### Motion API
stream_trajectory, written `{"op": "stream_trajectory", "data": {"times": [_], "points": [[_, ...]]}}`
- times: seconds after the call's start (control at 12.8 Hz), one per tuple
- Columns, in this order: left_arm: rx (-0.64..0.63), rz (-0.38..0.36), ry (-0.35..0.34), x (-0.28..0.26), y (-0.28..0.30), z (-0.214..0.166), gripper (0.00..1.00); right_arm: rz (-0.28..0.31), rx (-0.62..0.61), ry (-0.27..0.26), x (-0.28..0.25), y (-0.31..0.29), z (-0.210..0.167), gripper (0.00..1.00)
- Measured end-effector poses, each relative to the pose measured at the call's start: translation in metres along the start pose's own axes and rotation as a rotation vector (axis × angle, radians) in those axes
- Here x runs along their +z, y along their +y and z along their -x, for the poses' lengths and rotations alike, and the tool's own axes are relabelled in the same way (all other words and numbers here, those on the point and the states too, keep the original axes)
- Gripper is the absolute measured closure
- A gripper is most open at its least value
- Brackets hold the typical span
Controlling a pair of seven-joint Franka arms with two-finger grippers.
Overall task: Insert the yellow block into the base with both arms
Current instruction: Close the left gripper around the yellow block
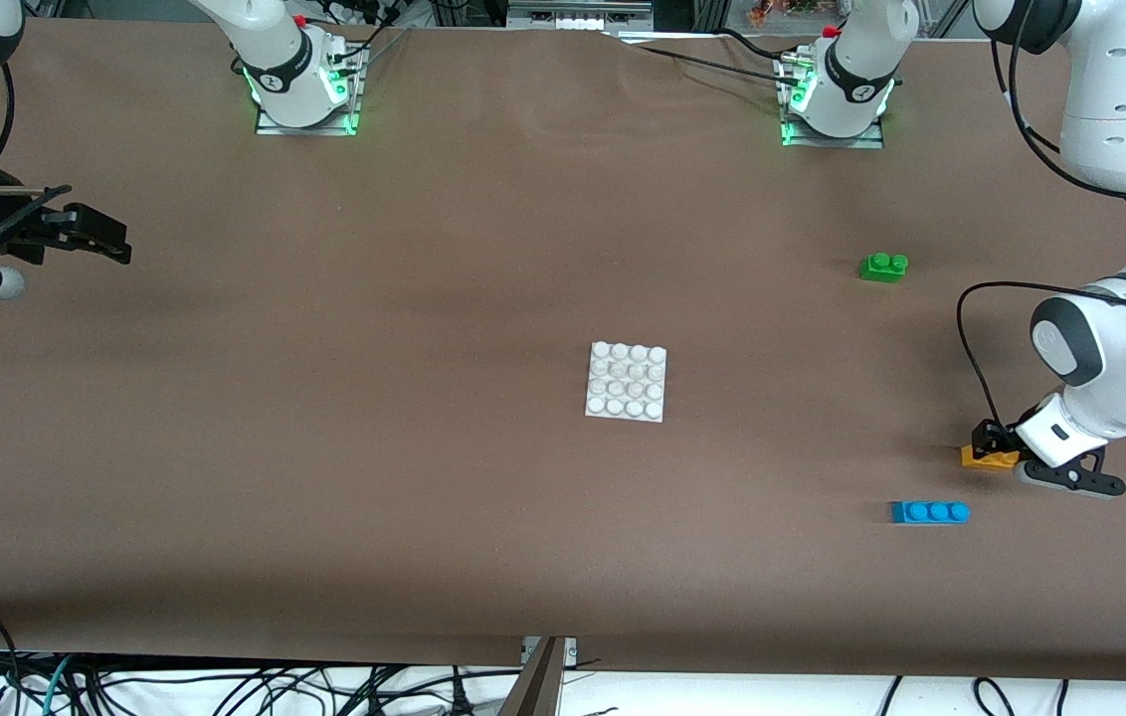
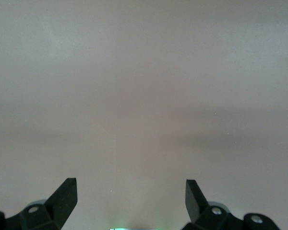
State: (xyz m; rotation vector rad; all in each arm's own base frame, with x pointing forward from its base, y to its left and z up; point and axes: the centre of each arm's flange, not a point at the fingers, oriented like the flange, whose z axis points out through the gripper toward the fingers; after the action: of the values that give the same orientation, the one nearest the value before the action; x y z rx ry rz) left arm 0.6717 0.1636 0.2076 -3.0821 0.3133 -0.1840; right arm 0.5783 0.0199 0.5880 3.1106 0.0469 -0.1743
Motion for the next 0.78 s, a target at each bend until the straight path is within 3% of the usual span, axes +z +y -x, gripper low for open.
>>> {"op": "stream_trajectory", "data": {"times": [0.39, 0.78], "points": [[0.003, -0.005, 0.027, -0.024, -0.003, -0.011, 0.38, 0.0, 0.001, 0.0, 0.0, 0.001, 0.0, 0.0], [0.032, 0.028, -0.008, -0.085, 0.003, -0.017, 0.38, 0.0, 0.003, 0.0, 0.0, 0.001, 0.0, 0.0]]}}
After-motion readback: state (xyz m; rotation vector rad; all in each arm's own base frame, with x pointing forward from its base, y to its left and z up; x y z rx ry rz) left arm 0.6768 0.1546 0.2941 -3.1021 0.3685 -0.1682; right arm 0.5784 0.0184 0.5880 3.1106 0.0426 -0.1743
